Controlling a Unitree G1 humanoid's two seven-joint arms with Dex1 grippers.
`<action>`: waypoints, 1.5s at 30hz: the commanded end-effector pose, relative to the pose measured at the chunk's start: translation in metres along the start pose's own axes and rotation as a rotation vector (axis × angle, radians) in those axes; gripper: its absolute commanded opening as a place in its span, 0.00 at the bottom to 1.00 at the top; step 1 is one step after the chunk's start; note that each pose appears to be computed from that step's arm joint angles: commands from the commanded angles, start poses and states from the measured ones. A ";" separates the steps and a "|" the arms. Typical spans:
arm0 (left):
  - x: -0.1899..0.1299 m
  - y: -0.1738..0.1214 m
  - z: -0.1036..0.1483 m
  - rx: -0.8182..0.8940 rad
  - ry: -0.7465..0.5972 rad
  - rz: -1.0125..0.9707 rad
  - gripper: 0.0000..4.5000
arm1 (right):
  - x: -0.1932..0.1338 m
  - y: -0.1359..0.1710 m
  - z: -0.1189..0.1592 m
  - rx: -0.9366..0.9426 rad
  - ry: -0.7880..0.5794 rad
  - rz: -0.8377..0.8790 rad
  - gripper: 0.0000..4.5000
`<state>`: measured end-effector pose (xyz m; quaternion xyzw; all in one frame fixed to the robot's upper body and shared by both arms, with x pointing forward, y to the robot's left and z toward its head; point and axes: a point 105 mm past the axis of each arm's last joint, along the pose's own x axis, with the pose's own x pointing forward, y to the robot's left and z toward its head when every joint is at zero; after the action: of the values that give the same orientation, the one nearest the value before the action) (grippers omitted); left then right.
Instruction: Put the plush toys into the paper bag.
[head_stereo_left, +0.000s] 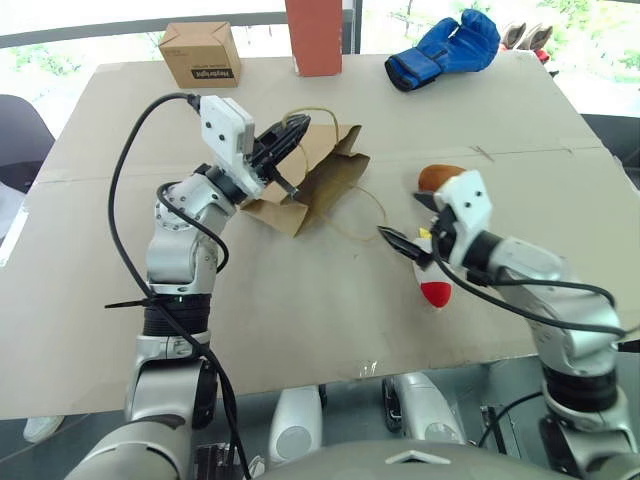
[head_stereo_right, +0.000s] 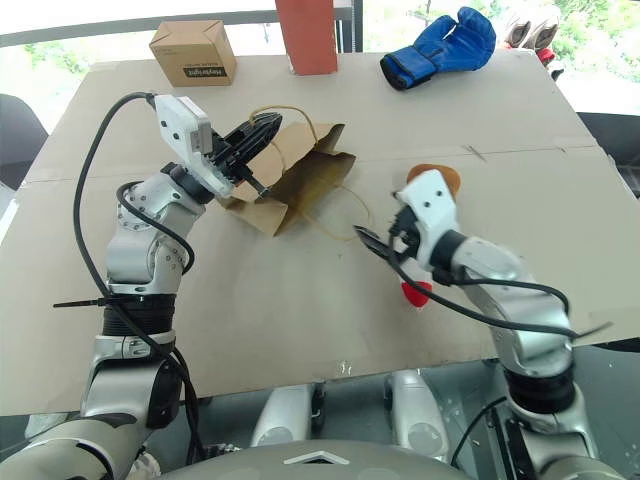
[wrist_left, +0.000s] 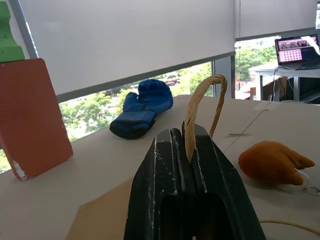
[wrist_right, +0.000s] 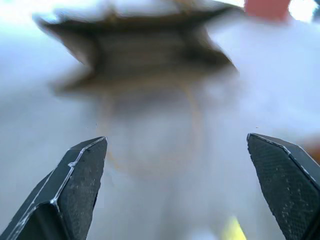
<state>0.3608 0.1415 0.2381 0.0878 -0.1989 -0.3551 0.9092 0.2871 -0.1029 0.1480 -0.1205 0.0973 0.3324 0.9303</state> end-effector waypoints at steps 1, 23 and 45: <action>0.005 -0.003 0.014 0.045 -0.045 -0.017 0.00 | -0.014 -0.013 -0.039 -0.016 0.199 -0.109 0.97; 0.007 -0.042 0.027 -0.141 -0.116 -0.126 0.00 | 0.061 0.006 0.075 0.307 -0.326 0.107 0.01; -0.002 -0.058 0.018 -0.221 -0.108 -0.122 0.00 | 0.153 0.077 0.046 0.418 -0.171 0.431 0.01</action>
<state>0.3260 0.1024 0.2238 -0.0297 -0.1738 -0.4229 0.8889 0.3634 0.0537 0.1328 0.1374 0.1245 0.4709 0.8625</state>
